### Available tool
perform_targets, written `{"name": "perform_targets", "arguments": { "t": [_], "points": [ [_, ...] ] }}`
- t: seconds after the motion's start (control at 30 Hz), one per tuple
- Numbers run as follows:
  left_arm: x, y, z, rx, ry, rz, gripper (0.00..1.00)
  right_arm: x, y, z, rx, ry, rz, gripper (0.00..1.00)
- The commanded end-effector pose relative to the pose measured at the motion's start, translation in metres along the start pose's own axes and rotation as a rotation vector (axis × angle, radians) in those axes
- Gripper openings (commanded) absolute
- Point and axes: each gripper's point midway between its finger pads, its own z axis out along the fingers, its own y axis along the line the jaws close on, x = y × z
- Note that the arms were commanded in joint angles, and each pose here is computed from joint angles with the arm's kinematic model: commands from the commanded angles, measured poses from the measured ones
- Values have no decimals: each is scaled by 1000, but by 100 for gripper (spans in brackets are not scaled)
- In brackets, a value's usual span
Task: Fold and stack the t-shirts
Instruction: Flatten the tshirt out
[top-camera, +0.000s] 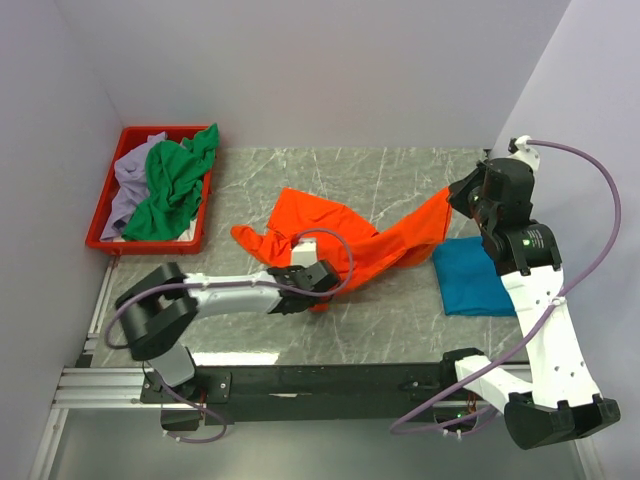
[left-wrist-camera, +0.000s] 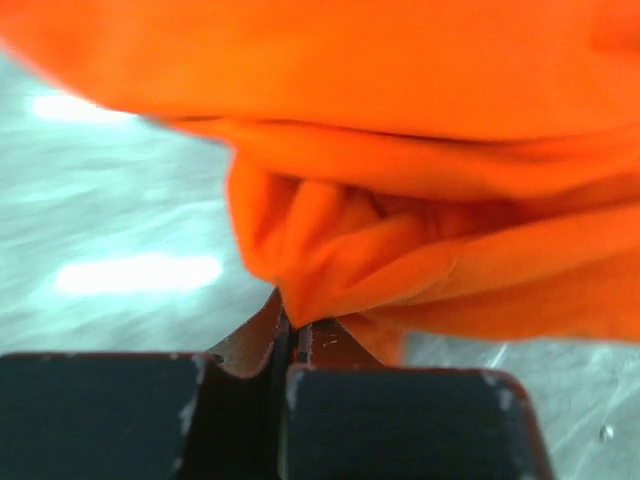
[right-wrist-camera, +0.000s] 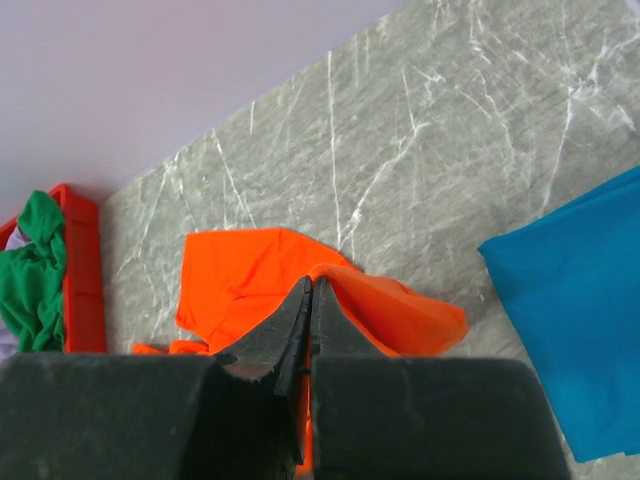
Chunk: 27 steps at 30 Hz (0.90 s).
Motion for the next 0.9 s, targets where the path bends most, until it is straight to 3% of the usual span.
{"name": "perform_targets", "arguments": {
  "t": [0.0,0.27,0.4,0.43,0.47,0.53,0.67,0.87],
  "points": [
    [-36,37,-36,-74,-97,-62,1,-25,4,-9,-14,-74,3,0],
    [-102,113,-112,-24,-234,-219,4,-20,-2,-13,-27,-49,28,0],
    [-105,121,-129,26,-208,-198,26,0,-6,-20,-64,-21,32,0],
    [-100,124,-132,28,-192,-196,43,3,-8,-22,-72,-19,35,0],
    [-97,123,-132,37,-183,-197,50,17,-14,-17,-61,11,30,0],
    [-95,117,-135,86,-177,-222,57,28,-17,-15,-66,31,29,0],
    [-76,107,-127,158,-123,-265,58,58,-35,0,-27,91,20,0],
    [-36,101,-105,205,-21,-373,47,61,-47,15,43,87,-7,0]
  ]
}}
